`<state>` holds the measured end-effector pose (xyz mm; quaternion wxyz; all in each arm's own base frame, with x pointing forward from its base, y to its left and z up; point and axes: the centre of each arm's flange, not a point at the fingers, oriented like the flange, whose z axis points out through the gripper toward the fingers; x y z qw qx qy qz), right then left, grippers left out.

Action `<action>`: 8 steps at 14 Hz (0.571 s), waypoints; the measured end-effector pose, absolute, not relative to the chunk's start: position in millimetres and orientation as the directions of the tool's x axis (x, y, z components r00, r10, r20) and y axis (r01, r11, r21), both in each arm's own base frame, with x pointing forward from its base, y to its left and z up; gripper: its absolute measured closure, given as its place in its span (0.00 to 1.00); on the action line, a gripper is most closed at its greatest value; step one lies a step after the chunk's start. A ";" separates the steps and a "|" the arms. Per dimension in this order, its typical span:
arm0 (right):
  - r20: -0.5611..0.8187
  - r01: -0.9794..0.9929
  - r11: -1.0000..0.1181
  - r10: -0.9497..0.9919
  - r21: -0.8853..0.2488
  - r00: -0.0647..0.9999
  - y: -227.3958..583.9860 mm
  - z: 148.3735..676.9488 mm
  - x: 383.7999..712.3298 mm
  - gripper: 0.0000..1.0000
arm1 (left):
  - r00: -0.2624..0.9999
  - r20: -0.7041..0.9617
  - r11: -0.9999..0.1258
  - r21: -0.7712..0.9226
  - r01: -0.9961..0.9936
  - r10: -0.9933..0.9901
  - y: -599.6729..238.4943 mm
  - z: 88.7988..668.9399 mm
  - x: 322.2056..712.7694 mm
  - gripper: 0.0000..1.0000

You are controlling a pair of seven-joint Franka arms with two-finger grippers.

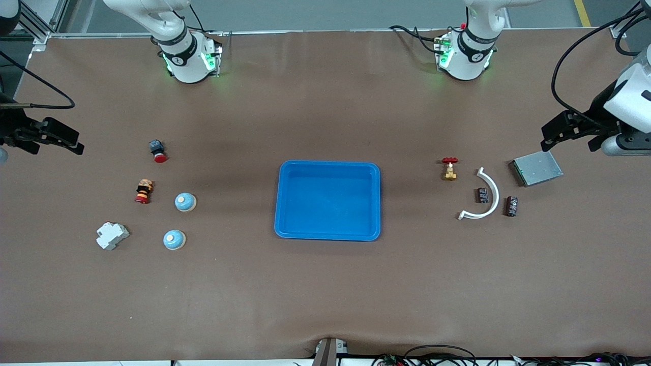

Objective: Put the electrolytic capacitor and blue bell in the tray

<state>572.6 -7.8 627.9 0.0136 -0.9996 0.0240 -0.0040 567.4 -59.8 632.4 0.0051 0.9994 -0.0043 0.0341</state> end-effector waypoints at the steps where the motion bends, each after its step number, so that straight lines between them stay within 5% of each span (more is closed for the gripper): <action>1: 0.006 -0.054 -0.998 -0.054 -0.029 0.999 -7.6 627.8 572.5 0.00 | 0.998 0.068 -1.000 0.010 -0.009 -0.008 -59.9 632.4 567.4 0.00; 8: -0.005 -0.070 -0.997 -0.069 -0.033 0.998 -6.8 626.3 571.6 0.00 | 0.998 0.064 -1.000 0.010 -0.004 -0.003 -56.7 630.3 568.6 0.00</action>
